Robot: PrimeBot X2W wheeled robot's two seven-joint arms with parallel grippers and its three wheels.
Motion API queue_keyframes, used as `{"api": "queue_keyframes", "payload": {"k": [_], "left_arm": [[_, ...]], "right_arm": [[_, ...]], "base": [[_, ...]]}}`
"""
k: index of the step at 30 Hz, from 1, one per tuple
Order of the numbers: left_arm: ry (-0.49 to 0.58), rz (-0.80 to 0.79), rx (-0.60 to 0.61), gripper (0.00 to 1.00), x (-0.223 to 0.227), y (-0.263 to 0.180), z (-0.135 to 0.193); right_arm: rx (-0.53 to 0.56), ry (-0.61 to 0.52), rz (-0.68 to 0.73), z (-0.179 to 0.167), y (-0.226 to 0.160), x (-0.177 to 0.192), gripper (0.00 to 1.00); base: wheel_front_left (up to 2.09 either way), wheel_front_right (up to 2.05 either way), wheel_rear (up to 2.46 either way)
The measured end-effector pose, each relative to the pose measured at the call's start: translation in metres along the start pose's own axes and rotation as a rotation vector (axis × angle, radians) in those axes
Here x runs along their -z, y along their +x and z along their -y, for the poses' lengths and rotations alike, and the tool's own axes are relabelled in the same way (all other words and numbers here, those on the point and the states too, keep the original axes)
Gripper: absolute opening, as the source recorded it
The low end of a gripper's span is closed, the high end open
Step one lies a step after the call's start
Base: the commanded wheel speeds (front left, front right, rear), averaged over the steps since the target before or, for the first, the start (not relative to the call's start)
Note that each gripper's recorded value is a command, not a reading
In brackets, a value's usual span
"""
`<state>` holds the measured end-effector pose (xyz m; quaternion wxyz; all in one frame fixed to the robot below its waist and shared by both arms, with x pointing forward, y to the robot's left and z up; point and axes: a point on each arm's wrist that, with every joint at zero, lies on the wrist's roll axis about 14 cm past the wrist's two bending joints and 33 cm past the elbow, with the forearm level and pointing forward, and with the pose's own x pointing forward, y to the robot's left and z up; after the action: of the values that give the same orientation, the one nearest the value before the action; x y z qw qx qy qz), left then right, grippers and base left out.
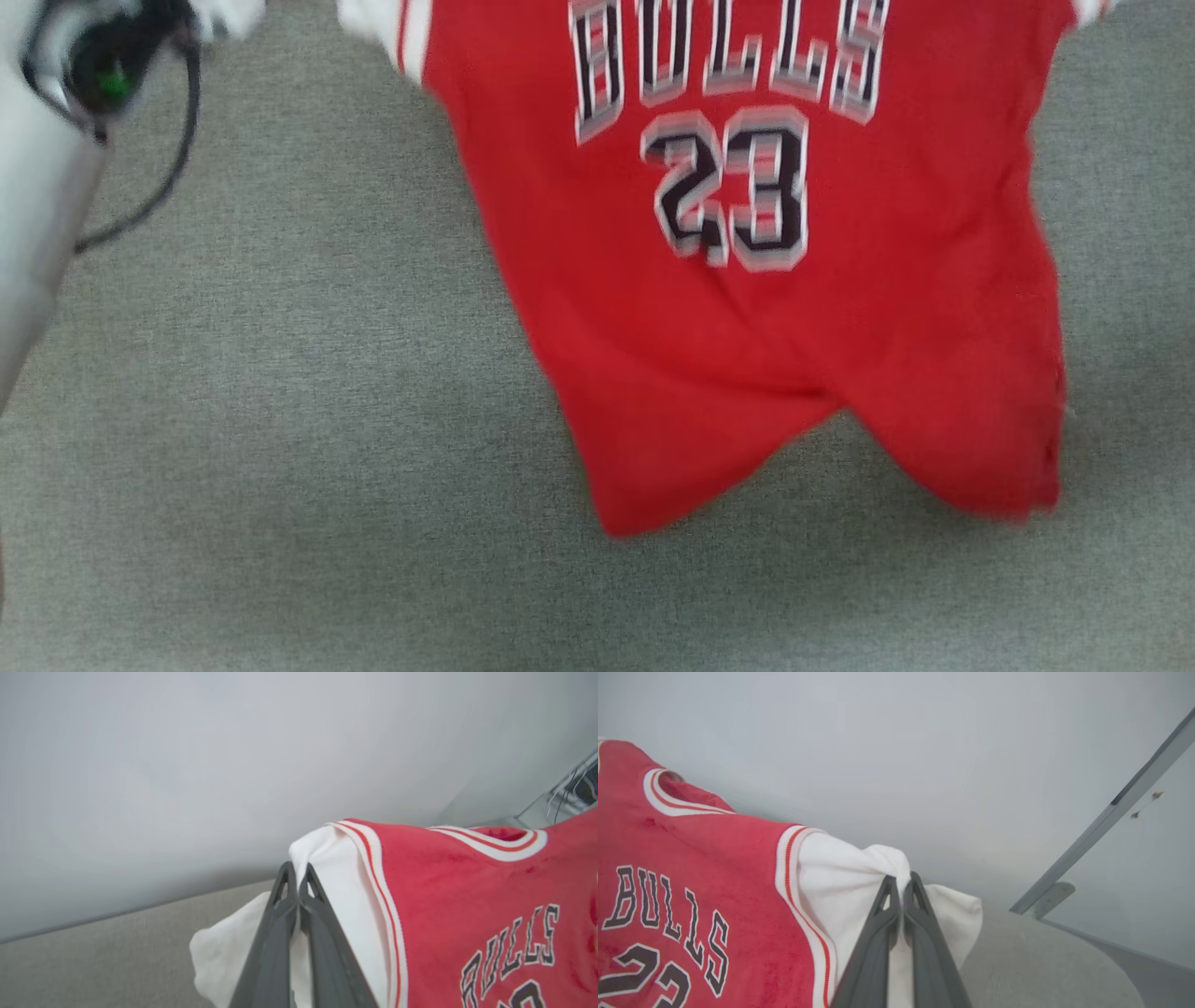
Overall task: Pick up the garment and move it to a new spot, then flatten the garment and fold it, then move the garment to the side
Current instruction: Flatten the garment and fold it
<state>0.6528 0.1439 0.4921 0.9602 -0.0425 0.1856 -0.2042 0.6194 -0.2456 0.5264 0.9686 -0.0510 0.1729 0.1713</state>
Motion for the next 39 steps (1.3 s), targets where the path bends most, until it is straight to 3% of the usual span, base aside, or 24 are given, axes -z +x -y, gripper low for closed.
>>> {"api": "queue_keyframes", "payload": {"k": [6,12,15,17,21,22,27,33,39], "left_arm": [[-0.134,0.346,0.0,0.0,-0.104,0.001,0.008],[-0.252,0.696,0.033,0.0,-0.215,-0.038,0.021],[-0.271,0.774,0.056,0.0,-0.245,-0.056,0.028],[-0.263,0.746,0.079,0.0,-0.245,-0.056,0.038],[-0.287,0.638,0.092,0.0,-0.206,-0.043,0.037],[-0.301,0.564,0.097,0.0,-0.172,-0.036,0.035],[-0.406,0.435,0.094,0.0,-0.079,-0.042,0.027],[-0.507,0.303,0.091,0.0,0.018,-0.08,0.035],[-0.625,0.211,0.114,0.0,0.076,-0.135,0.058]], "right_arm": [[0.116,0.049,0.276,0.032,-0.005,-0.104,0.0],[0.235,0.059,0.591,0.051,-0.038,-0.203,0.0],[0.269,0.057,0.653,0.052,-0.049,-0.224,0.0],[0.274,0.048,0.638,0.049,-0.047,-0.222,0.0],[0.269,0.039,0.528,0.047,-0.03,-0.183,0.0],[0.253,0.047,0.453,0.044,-0.018,-0.151,0.0],[0.215,0.065,0.277,0.037,-0.015,-0.064,0.0],[0.162,0.122,0.13,0.023,-0.04,0.021,0.0],[0.105,0.191,0.03,0.004,-0.081,0.078,0.0]], "base": [[0.0,0.0,0.0],[0.0,0.0,0.0],[0.0,0.0,0.0],[0.0,0.0,0.0],[0.0,0.0,0.0],[0.0,0.0,0.0],[0.0,0.0,0.0],[0.0,0.0,0.0],[0.0,0.0,0.0]]}}
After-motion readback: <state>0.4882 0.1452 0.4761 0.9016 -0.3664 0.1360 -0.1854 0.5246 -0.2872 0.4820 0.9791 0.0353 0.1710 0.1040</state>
